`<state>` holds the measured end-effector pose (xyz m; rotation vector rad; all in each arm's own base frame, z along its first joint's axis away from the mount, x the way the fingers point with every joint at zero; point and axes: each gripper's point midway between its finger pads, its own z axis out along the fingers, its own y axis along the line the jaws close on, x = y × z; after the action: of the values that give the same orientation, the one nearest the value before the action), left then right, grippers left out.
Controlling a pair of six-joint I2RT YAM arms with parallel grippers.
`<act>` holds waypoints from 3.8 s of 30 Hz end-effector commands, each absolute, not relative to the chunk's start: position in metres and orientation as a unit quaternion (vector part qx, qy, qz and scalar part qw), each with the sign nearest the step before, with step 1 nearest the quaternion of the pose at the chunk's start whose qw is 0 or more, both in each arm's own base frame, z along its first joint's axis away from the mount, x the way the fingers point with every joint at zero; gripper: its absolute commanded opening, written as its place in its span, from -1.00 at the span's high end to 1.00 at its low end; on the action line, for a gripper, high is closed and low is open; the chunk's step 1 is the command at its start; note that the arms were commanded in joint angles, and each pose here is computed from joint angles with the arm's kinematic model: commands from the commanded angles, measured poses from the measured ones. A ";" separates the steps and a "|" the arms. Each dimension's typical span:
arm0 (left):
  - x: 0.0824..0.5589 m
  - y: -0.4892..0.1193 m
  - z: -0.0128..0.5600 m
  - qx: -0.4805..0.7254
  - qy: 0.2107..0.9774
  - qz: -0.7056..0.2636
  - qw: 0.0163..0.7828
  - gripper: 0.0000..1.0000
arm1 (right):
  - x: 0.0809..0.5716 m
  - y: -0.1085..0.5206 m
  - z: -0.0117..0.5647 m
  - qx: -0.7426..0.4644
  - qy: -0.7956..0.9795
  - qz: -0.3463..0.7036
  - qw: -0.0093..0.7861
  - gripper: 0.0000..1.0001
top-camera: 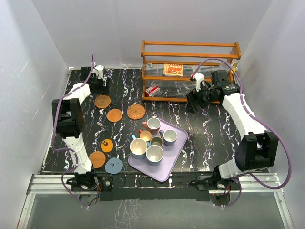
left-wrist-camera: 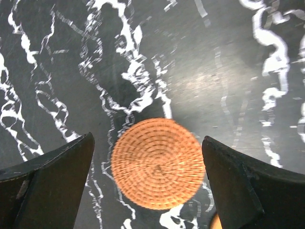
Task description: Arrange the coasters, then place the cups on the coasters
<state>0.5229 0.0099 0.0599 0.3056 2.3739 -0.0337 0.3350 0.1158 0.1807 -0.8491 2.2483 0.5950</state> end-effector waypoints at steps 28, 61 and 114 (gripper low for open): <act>0.456 -0.158 0.041 0.345 0.876 -0.086 0.327 -0.97 | 0.334 0.088 0.204 -0.289 0.840 0.230 0.397 -0.73; 0.506 -0.055 0.026 0.266 0.907 0.074 0.320 -0.97 | 0.337 0.088 0.199 -0.289 0.840 0.238 0.392 -0.74; 0.395 -0.102 0.081 0.300 0.896 -0.103 0.310 -0.97 | 0.338 0.082 0.213 -0.281 0.844 0.215 0.403 -0.97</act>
<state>0.3936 -0.0962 0.0641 0.7651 2.4309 -0.2493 0.3283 0.0881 0.1843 -0.7099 2.2140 0.6302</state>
